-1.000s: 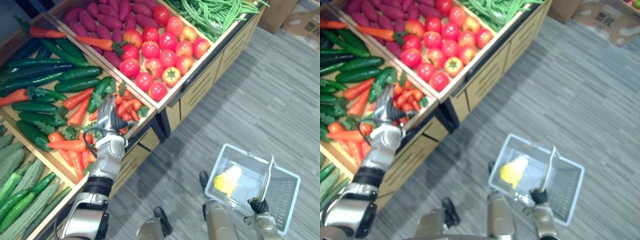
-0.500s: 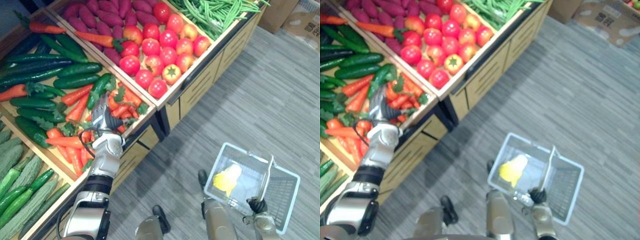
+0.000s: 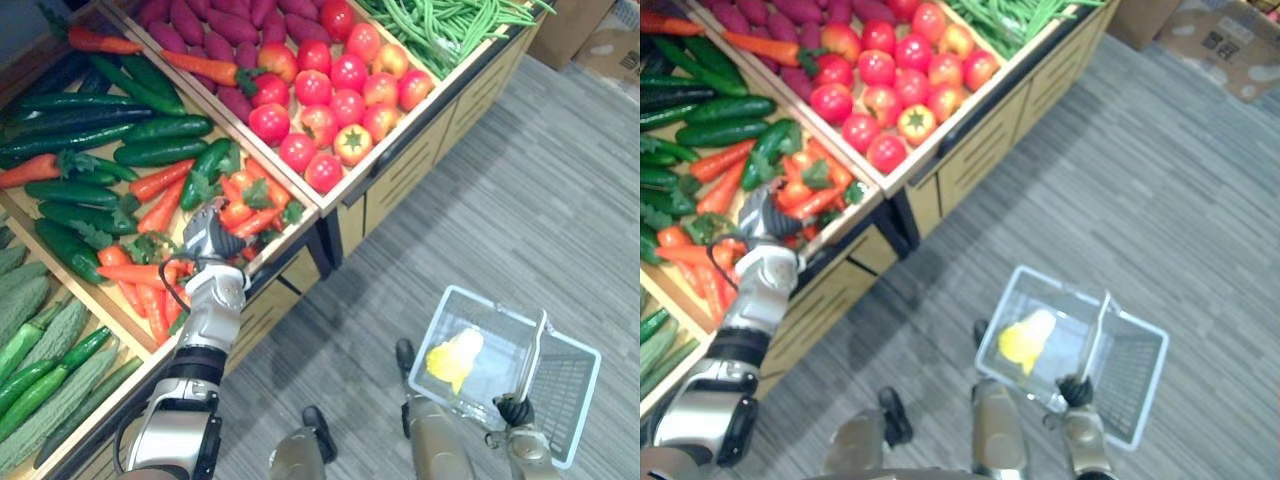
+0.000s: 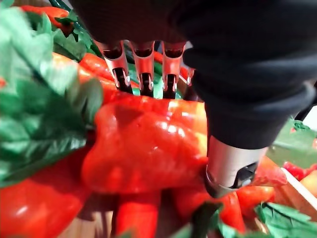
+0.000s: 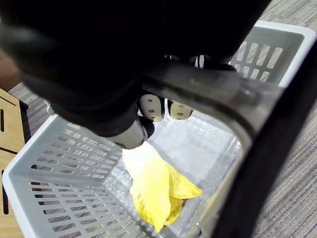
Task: Pick vegetable in the basket
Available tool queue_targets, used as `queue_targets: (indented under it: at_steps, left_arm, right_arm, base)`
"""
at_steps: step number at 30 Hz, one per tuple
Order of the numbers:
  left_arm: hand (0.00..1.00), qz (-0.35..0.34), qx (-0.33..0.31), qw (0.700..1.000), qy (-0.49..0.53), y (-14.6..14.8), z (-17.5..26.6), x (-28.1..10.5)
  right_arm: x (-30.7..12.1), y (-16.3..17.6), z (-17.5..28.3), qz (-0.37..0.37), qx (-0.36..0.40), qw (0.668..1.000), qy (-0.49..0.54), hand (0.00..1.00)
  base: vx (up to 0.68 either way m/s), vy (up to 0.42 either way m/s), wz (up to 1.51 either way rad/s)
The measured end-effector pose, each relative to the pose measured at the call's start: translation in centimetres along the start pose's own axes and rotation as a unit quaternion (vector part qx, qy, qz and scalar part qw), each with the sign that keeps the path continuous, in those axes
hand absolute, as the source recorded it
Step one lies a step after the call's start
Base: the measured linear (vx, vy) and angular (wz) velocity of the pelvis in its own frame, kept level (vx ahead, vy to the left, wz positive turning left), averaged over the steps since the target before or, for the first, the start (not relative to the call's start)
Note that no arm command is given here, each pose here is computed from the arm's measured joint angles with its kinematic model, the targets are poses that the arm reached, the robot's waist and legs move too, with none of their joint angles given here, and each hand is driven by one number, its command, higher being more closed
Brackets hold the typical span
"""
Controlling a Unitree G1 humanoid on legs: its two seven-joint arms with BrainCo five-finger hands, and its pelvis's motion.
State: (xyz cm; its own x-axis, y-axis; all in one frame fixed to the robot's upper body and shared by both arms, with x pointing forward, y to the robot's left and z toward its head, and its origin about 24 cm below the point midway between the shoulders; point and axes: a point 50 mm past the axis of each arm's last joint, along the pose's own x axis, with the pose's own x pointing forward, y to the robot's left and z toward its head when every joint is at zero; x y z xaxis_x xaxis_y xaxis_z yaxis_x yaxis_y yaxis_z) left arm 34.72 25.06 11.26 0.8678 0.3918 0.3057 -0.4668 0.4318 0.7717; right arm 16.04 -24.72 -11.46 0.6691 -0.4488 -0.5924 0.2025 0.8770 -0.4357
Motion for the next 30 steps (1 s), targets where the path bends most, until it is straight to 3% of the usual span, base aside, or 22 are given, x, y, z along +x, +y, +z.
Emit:
queue_targets:
  at_steps: [30]
  left_arm:
    - [1.0,-0.018,0.009,1.0,0.022,-0.42,-0.55,0.41]
  right_arm:
    - [0.0,0.19,0.41,0.005,-0.001,1.0,-0.008,1.0]
  base:
    - [-0.01,-0.026,0.0]
